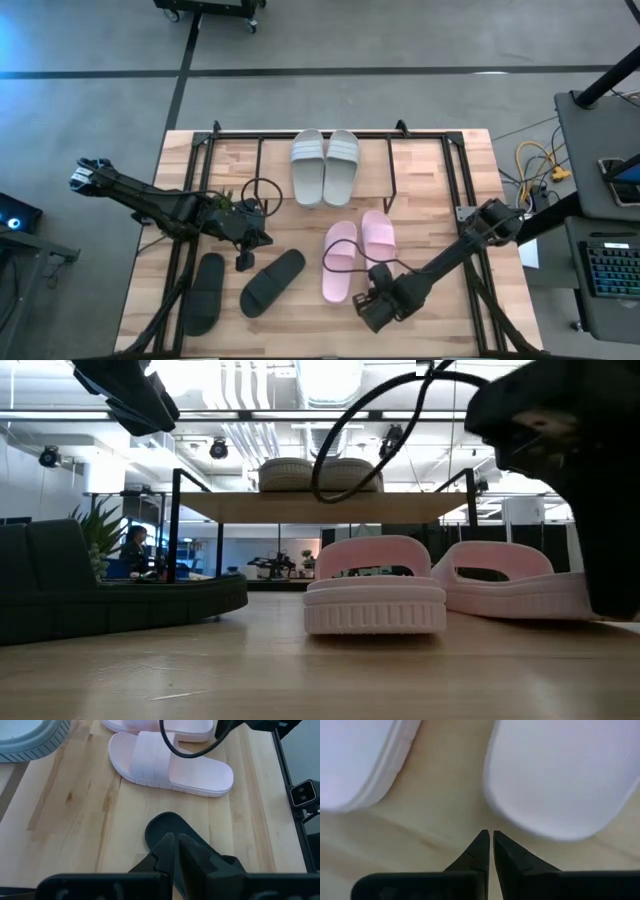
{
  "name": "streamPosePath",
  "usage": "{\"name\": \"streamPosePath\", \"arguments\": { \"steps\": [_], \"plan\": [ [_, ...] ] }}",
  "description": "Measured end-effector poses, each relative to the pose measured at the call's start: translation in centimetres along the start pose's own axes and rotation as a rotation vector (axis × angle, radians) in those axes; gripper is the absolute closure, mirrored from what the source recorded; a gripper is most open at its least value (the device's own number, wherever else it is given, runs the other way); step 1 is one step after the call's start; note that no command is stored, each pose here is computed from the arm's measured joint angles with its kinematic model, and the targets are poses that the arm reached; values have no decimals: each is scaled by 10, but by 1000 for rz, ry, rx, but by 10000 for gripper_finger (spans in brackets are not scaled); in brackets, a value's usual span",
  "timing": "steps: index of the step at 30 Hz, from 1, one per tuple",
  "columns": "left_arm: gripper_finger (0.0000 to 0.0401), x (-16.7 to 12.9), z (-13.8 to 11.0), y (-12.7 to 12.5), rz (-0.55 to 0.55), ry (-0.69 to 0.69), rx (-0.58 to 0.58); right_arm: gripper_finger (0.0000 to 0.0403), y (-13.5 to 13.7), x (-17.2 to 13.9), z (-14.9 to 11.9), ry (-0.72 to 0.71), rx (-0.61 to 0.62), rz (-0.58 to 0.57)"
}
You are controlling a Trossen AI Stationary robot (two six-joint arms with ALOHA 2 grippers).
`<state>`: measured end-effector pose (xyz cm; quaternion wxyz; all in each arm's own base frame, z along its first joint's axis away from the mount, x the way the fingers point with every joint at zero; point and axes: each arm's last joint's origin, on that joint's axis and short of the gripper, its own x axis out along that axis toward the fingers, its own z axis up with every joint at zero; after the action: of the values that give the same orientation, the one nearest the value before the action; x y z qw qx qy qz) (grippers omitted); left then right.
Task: Pick and place slides into the shelf
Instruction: Adjust the right pink slide
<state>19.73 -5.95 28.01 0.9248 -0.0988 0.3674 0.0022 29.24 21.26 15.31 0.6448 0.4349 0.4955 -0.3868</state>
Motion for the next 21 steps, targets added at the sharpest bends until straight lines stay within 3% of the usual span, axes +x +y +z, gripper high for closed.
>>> {"name": "streamPosePath", "arguments": {
  "steps": [9, 21],
  "plan": [
    [393, 1, -1, 0, 1, 3, 0, 385, -18, 0, 12, 3, -20, -227],
    [393, 3, -4, 1, 6, 13, 2, 385, -19, -1, 23, -48, -37, -249]
  ]
}}
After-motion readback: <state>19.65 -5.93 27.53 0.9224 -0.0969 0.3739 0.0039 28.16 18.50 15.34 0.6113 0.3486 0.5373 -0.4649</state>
